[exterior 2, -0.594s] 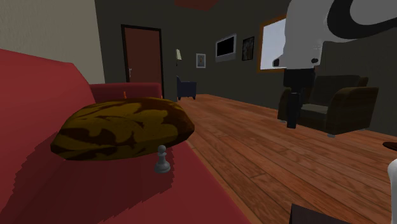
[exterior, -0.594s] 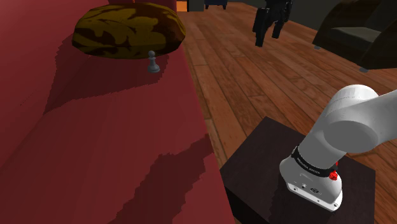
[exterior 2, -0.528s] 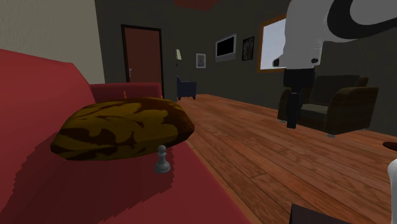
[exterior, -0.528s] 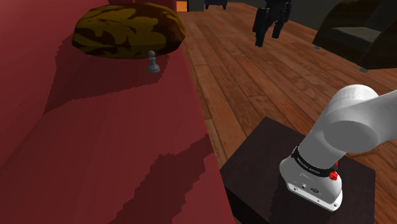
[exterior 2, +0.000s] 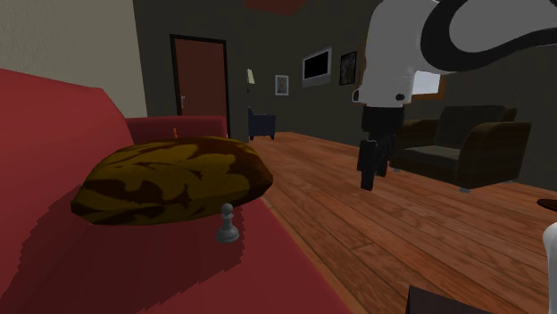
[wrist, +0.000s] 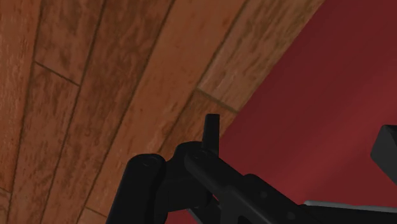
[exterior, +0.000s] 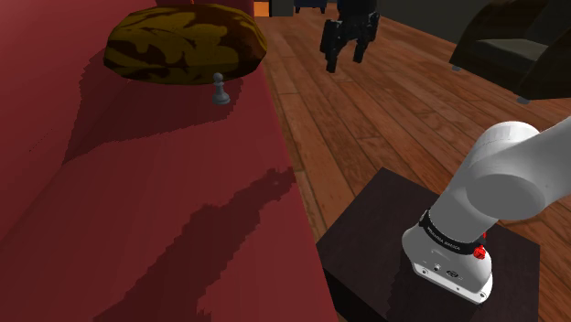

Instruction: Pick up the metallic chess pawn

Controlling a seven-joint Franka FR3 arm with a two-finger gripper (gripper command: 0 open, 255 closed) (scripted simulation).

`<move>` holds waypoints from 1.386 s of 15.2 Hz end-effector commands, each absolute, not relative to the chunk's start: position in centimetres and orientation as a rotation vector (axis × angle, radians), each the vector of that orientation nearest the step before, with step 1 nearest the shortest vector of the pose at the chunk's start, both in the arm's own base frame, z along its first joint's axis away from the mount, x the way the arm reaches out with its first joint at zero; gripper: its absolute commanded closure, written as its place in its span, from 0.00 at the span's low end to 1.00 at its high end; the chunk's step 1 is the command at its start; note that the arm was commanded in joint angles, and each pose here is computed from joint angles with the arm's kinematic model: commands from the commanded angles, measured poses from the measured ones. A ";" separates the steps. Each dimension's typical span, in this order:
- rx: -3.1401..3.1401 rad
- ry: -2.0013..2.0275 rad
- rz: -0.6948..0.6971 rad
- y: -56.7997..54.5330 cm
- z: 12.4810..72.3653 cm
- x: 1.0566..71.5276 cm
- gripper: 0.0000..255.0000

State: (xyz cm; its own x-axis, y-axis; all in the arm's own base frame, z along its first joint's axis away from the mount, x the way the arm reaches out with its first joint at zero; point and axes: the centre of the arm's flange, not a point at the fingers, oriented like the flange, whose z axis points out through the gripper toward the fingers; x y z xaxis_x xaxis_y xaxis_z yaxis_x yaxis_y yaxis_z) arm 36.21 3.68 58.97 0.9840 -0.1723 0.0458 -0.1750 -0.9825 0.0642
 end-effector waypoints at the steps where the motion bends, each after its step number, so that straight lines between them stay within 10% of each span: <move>1: 3.069 -0.287 0.092 5.4 58.4 38.3 0.00; 21: 3.118 -0.462 0.382 18.3 56.0 57.7 0.00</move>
State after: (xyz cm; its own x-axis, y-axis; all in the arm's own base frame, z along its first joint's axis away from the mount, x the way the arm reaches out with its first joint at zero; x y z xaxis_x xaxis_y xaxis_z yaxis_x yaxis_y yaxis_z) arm 56.57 17.67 55.98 0.9329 -0.2828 0.2229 -0.2764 -0.9592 -0.0599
